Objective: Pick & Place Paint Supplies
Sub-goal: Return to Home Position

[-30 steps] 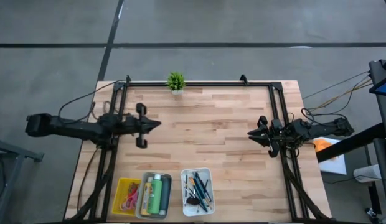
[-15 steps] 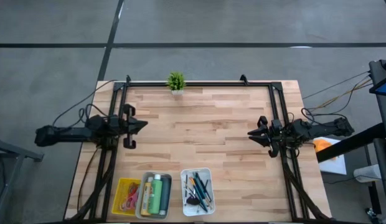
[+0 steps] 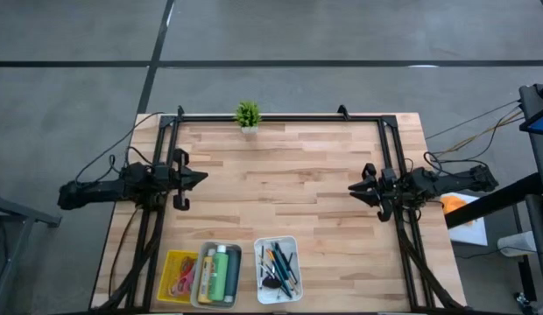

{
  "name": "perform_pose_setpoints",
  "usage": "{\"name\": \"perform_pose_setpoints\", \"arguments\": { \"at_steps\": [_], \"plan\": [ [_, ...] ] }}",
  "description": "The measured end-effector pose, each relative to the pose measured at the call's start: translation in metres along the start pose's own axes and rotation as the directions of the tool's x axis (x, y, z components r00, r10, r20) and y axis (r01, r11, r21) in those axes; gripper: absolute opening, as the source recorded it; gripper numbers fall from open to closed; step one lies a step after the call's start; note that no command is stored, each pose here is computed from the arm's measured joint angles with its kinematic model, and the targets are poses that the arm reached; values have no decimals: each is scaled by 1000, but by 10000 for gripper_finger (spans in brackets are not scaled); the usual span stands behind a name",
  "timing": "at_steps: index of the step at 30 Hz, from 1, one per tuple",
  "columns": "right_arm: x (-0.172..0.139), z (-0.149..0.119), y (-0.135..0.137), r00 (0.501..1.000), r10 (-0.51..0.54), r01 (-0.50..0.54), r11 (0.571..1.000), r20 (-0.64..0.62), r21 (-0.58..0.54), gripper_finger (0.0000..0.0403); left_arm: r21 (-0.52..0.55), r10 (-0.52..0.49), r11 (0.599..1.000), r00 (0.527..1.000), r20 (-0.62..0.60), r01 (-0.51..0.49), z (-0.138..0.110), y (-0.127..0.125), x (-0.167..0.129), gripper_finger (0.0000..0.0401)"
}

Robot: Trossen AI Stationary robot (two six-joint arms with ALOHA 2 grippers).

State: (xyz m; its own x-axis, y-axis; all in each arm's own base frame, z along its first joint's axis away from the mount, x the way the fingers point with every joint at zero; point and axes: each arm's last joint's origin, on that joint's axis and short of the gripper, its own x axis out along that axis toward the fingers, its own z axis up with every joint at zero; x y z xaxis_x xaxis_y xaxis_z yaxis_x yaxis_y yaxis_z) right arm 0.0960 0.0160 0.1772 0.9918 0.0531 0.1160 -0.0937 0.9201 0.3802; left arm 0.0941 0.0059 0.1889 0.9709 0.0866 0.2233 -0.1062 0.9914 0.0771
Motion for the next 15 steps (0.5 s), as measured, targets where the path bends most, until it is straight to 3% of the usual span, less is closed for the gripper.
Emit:
{"name": "perform_pose_setpoints", "arguments": {
  "at_steps": [15],
  "plan": [
    [0,0,0,1000,-1,1,1000,-1,0,93,-7,-22,1000,977,-211,21,-23,-2,-1,0]
  ]
}}
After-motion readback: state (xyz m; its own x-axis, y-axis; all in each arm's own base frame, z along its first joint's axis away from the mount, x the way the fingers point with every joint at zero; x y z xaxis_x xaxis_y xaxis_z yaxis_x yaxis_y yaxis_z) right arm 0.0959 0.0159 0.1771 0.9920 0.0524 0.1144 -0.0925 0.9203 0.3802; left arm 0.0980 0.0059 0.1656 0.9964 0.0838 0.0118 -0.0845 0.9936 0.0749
